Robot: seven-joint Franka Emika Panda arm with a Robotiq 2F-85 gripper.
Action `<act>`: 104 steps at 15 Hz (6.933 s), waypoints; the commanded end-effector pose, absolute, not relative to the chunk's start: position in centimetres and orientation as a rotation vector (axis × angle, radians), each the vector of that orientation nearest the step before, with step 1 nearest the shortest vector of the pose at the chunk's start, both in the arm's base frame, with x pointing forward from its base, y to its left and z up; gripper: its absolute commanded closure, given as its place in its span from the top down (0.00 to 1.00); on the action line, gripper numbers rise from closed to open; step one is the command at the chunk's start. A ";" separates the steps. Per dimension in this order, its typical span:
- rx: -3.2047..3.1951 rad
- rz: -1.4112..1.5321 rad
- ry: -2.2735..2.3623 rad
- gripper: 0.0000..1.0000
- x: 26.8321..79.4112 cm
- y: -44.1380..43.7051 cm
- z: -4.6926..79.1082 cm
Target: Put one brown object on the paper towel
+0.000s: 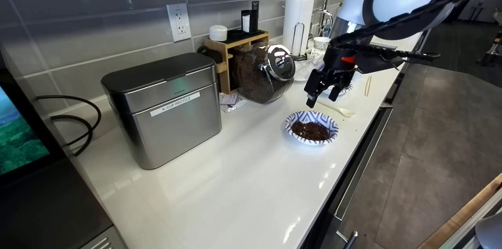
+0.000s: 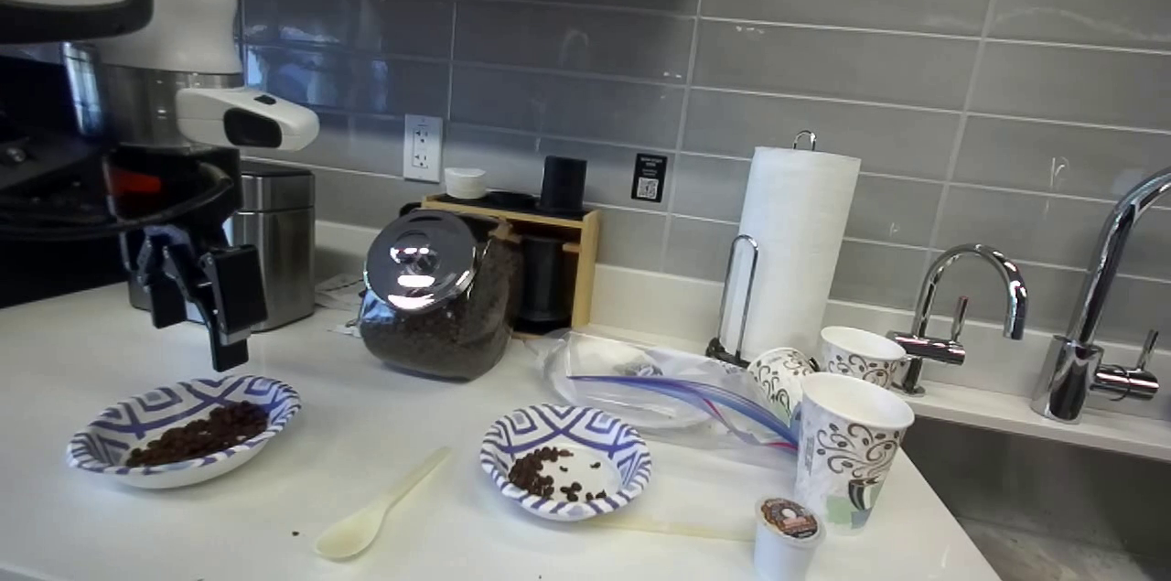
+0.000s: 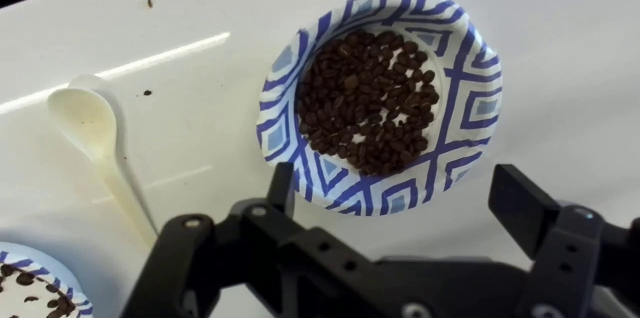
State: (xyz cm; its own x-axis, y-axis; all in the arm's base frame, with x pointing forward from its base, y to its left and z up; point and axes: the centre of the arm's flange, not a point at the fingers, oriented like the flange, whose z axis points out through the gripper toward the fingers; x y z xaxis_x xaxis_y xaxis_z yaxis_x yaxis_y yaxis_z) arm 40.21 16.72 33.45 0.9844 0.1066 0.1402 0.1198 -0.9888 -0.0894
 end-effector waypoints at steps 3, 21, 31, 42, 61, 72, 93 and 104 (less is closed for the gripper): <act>-3.037 -0.216 -0.076 0.99 40.9 17.9 29.8; -3.053 -0.152 -0.075 0.77 42.4 19.2 25.2; -3.063 -0.131 -0.085 0.64 42.8 19.5 24.2; -3.066 -0.131 -0.102 0.46 43.2 19.7 24.1; -3.068 -0.176 -0.086 0.02 43.1 19.0 25.8; -3.005 -0.233 -0.039 0.02 42.2 17.8 30.5; -2.969 -0.183 0.082 0.02 41.9 4.5 31.1; -2.975 -0.110 -0.372 0.02 43.1 2.0 28.6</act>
